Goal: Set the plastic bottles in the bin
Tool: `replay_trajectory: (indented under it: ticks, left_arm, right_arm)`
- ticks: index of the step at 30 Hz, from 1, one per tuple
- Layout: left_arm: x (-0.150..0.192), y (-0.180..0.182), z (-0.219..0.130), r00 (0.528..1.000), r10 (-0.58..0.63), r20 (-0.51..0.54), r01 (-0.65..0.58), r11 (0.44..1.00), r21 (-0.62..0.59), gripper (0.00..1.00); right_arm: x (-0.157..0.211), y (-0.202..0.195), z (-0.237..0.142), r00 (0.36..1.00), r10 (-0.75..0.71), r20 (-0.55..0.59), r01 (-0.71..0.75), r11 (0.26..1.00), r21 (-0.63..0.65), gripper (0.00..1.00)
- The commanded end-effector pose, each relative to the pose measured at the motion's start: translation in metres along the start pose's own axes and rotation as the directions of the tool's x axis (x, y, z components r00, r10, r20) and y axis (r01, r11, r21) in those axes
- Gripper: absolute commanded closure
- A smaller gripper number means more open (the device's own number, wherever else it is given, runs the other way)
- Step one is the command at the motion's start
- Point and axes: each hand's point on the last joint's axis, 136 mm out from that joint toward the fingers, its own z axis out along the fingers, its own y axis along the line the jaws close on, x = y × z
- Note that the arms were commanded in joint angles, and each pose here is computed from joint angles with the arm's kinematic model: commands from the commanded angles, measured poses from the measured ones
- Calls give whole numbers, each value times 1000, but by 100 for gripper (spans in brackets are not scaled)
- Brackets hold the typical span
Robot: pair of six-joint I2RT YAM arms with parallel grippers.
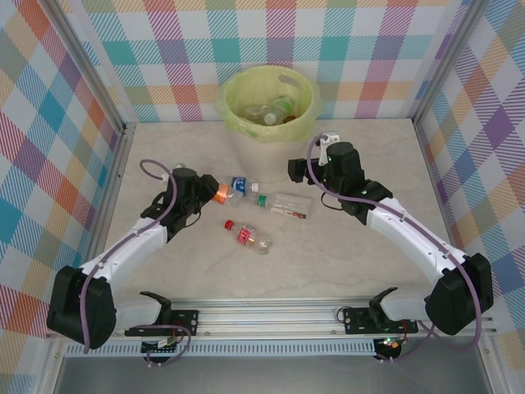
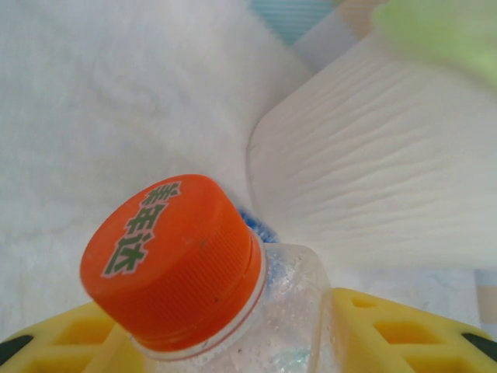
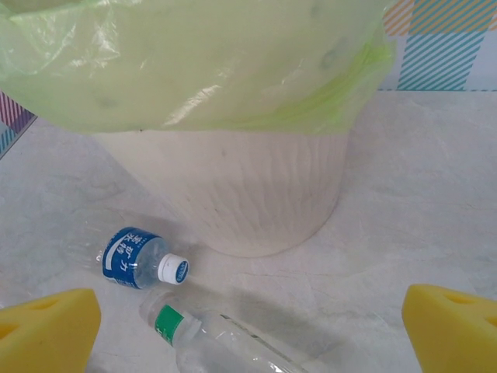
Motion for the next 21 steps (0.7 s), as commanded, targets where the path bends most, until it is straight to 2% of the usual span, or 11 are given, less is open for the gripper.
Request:
replay_trajectory:
  ticks: [1,9,14,19,21]
  left_arm:
    - [-36,-24,-22,991,63,115,-68,997,42,58]
    - [-94,-100,-48,935,187,301,-252,948,193,58]
    - [-131,-153,-80,885,114,452,-296,887,355,57]
    - [-156,-197,-73,850,177,496,-386,850,358,56]
    - [-165,-205,-64,840,183,511,-392,856,337,57]
  right_arm:
    - [2,1,-4,1000,-22,0,22,1000,-9,0]
    - [15,0,1,996,-89,-27,88,996,-14,0]
    - [24,-4,5,994,-95,-52,95,996,-1,0]
    - [23,1,5,994,-96,-53,95,995,-25,0]
    - [22,2,5,994,-100,-49,99,995,-30,0]
